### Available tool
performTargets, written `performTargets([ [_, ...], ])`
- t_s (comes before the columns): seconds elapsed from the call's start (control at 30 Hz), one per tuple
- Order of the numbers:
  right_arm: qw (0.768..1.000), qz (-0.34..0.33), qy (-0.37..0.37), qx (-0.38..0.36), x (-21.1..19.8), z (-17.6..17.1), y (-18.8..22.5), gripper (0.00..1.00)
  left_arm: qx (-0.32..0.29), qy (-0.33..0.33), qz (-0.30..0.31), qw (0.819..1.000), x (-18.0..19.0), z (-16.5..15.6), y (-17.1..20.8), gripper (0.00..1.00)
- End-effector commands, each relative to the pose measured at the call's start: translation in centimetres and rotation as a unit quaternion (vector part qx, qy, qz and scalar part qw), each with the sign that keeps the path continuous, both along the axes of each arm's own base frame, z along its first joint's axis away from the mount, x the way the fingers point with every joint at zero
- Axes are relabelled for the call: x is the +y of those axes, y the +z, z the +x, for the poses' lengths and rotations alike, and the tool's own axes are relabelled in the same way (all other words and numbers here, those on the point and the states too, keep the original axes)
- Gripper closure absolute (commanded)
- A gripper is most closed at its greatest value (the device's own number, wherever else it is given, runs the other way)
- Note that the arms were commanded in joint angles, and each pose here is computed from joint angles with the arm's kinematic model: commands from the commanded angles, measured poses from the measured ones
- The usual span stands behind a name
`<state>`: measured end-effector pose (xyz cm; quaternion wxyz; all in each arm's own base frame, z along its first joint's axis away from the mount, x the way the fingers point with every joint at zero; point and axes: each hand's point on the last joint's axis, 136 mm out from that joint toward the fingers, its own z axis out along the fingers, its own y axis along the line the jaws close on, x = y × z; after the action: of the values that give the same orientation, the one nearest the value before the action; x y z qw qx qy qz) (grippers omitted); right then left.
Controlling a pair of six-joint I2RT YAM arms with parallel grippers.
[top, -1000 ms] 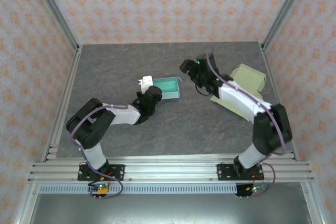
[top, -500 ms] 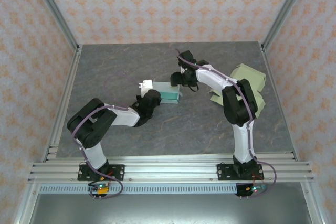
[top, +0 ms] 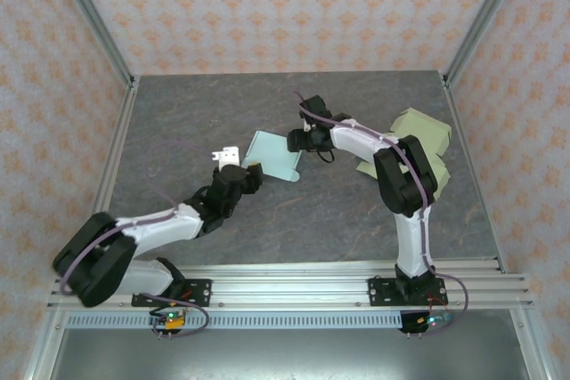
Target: Fold the paper box
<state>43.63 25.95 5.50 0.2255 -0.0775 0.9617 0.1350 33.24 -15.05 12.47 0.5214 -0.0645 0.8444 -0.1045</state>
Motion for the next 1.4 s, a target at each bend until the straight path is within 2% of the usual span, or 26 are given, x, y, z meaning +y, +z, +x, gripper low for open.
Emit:
performTargets([
  [0.0,0.998,-0.059,0.000,0.033,-2.3,-2.3,-3.7,0.29,0.001,-0.004,-0.005,1.000,0.7,-0.8,1.5,0.23],
  [0.13,0.998,-0.036,0.043,0.011,-1.2,-2.4,-2.9,0.29,0.031,0.009,-0.021,0.999,1.7,1.1,2.3,0.21],
  [0.27,0.998,-0.022,0.059,-0.018,-0.6,-1.8,-1.1,0.26,0.085,0.028,-0.019,0.996,2.4,4.1,-0.2,0.23],
  [0.53,0.996,0.071,0.024,-0.038,0.2,-1.1,4.7,0.24,0.158,0.029,-0.006,0.987,1.3,7.7,-5.2,0.32],
  [0.73,0.986,0.152,-0.070,0.016,-1.7,-2.6,5.0,0.22,0.192,0.040,-0.012,0.981,1.1,7.8,-7.6,0.37],
  [0.97,0.954,0.250,-0.135,0.098,-2.7,-3.9,3.2,0.20,0.224,0.085,-0.042,0.970,2.8,7.0,-9.5,0.41],
  [1.37,0.922,0.333,-0.154,0.127,-1.7,-3.4,2.8,0.15,0.262,0.089,-0.109,0.955,3.5,6.4,-11.7,0.58],
])
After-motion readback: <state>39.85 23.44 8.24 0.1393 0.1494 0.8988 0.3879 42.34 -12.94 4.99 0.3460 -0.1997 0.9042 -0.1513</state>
